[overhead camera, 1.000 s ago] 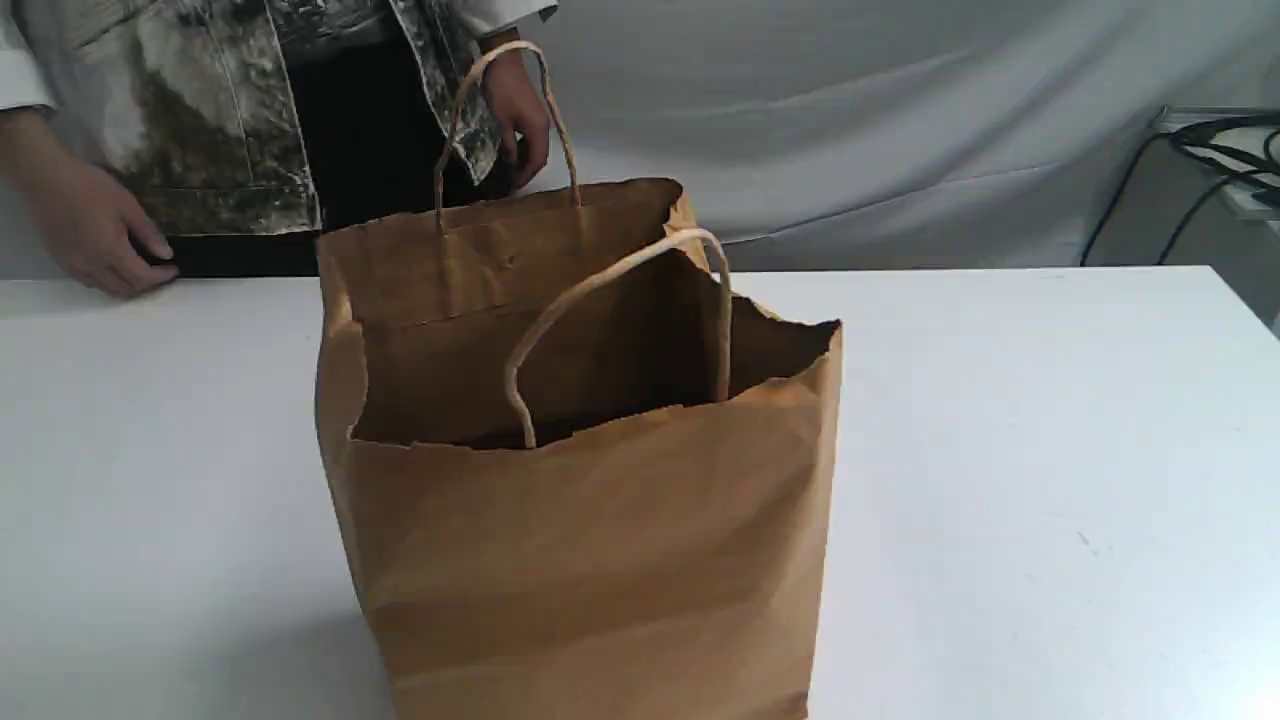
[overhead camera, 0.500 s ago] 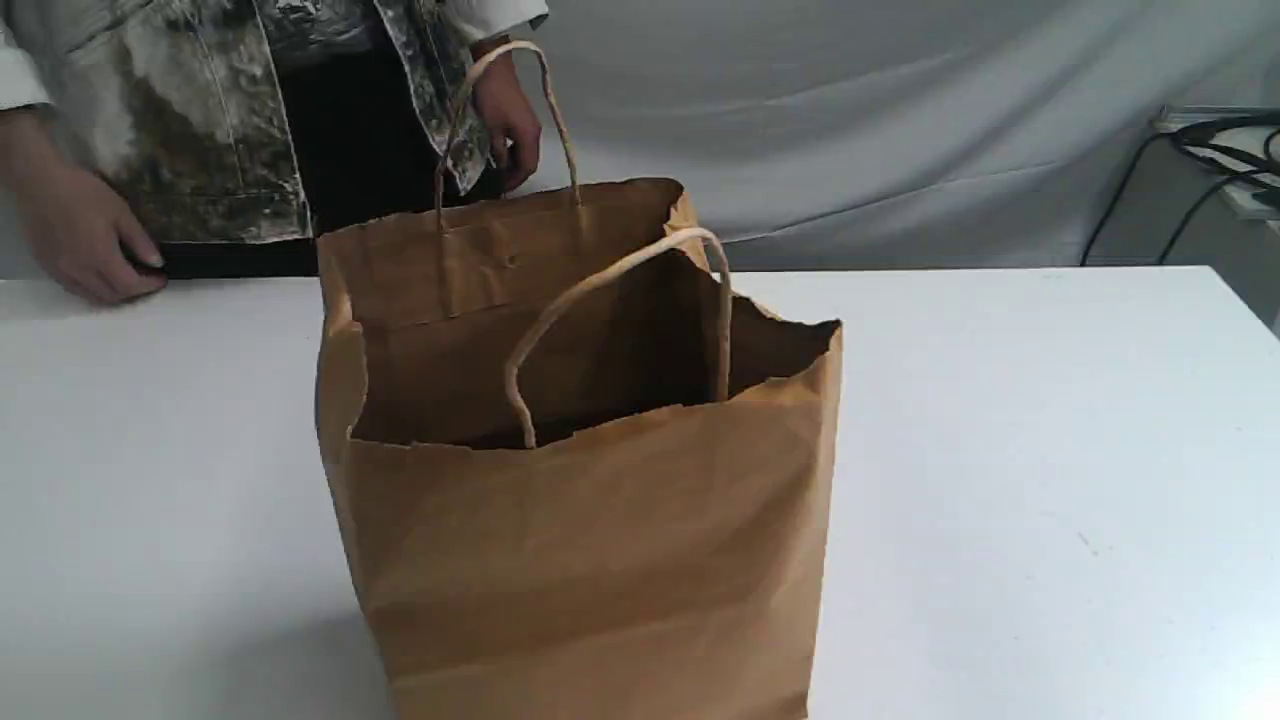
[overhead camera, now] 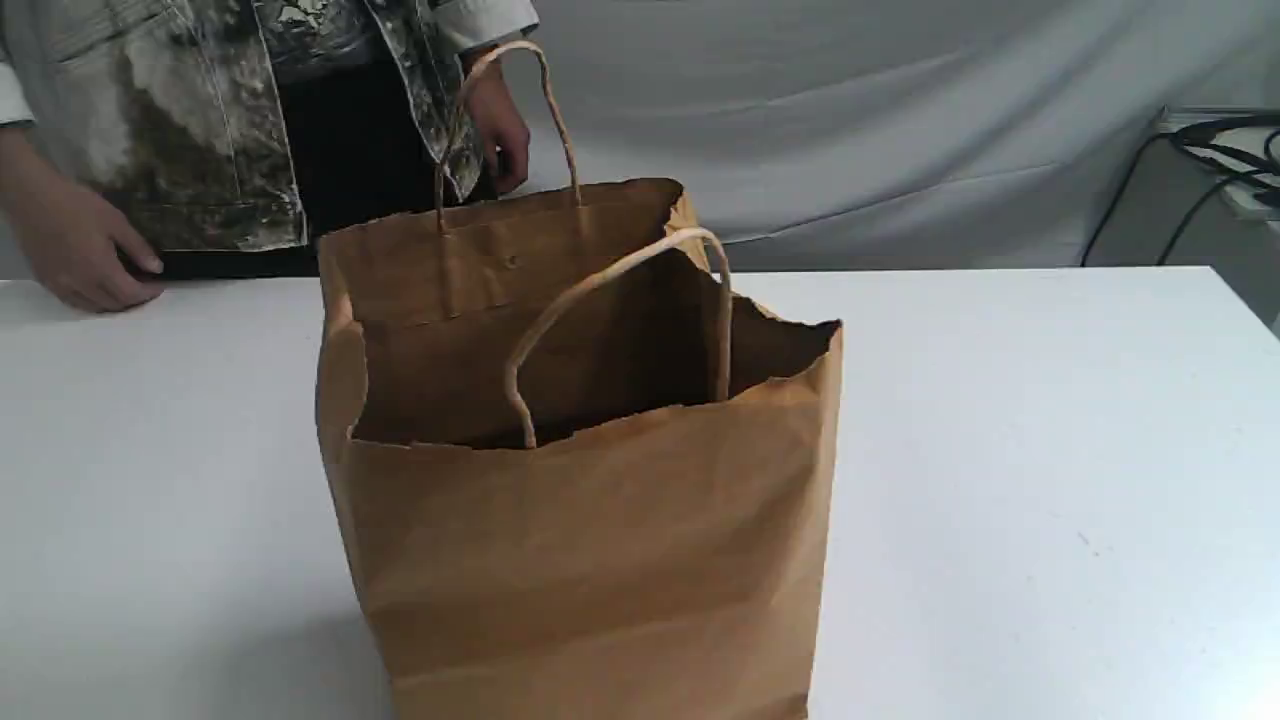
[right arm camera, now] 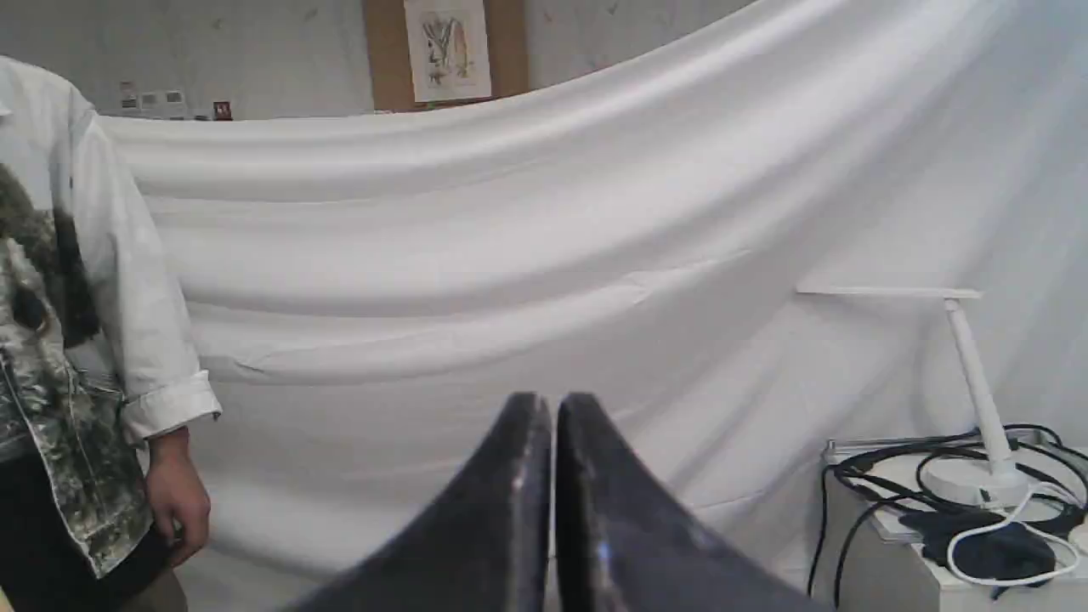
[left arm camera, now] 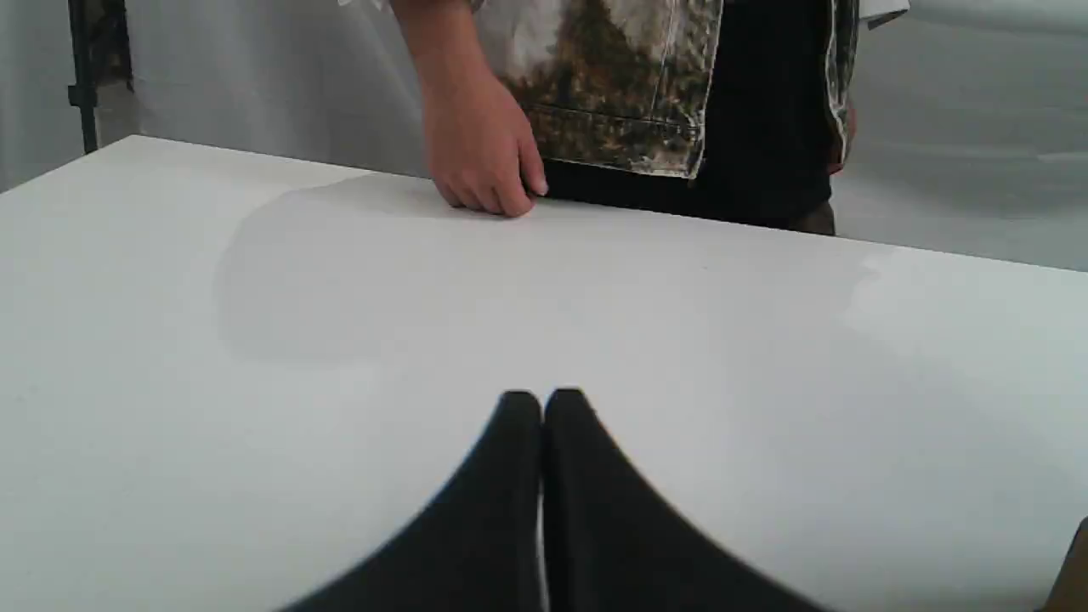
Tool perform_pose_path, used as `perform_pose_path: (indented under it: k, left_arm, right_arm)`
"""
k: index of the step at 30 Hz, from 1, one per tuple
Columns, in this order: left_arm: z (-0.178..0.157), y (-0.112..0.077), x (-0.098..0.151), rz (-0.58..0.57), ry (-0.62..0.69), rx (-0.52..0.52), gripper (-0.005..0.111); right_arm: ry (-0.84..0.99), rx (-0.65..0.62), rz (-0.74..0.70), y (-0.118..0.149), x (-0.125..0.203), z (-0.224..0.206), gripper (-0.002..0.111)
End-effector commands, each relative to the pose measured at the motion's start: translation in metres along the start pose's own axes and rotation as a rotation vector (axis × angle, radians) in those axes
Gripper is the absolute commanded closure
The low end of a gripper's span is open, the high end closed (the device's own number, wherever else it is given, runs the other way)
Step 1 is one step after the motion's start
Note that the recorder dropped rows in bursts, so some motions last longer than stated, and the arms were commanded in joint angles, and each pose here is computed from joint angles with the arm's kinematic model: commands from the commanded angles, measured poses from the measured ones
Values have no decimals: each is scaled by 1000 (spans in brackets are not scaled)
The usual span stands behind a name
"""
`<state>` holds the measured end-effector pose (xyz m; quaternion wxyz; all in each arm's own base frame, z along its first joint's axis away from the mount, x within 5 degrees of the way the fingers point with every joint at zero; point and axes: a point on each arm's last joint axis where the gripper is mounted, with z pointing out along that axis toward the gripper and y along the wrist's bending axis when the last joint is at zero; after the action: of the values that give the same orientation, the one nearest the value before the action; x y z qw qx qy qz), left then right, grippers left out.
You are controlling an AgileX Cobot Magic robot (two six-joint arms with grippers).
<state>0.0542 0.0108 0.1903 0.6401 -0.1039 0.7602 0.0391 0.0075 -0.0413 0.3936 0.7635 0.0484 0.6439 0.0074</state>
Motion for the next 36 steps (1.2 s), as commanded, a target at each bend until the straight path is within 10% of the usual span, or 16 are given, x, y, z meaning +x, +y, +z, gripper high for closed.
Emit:
perform_pose_path:
  k: [1,10,15,22,36]
  left_arm:
    - [0,0,1,3,0,3,106]
    - [0,0,1,5,0,3,106]
    - [0,0,1,5,0,3,106]
    - [0,0,1,5,0,3,106]
    - [0,0,1,5,0,3,106]
  right_arm:
    - [13,-45,106,4,2,1,107]
    - [335,-395,-169,55,52,34,107]
    - [317,-581,-49,80,79,44,107]
    - [272,-483,132,76,124,52,107]
    - [315,-266,60,49,207,40,107]
